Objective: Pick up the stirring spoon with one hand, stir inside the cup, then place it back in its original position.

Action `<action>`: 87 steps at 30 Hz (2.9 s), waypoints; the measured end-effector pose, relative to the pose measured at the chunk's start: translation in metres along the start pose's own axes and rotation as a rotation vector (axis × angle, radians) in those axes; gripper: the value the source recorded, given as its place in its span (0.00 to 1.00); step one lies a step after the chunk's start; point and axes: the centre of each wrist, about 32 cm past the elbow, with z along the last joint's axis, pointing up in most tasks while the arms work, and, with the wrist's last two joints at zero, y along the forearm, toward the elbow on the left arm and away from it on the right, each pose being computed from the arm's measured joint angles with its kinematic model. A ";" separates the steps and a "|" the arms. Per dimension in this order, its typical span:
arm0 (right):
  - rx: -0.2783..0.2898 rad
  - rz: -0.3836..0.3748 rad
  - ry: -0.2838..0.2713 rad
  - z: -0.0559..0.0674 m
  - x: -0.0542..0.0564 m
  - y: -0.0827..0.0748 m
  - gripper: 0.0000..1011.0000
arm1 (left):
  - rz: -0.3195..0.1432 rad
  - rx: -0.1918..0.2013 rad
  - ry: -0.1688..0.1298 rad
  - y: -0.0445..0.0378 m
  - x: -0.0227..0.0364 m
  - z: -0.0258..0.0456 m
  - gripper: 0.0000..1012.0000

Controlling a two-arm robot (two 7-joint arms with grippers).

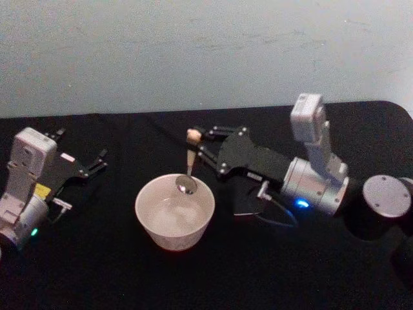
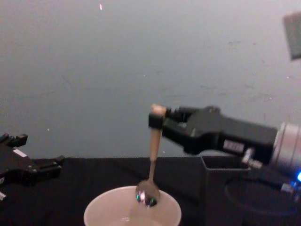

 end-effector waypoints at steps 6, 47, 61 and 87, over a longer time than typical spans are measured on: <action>0.054 -0.017 -0.014 0.023 0.010 -0.012 0.20 | 0.000 0.000 0.000 0.0000 0.0000 0.0000 0.99; 0.029 -0.098 -0.073 0.055 0.028 -0.093 0.20 | 0.000 0.000 0.000 0.0000 0.0000 0.0000 0.99; -0.038 -0.105 -0.020 0.036 0.028 -0.088 0.20 | 0.000 0.000 0.000 0.0000 0.0000 0.0000 0.99; -0.157 -0.184 0.121 -0.002 0.015 -0.076 0.20 | 0.000 0.000 0.000 0.0000 0.0000 0.0000 0.99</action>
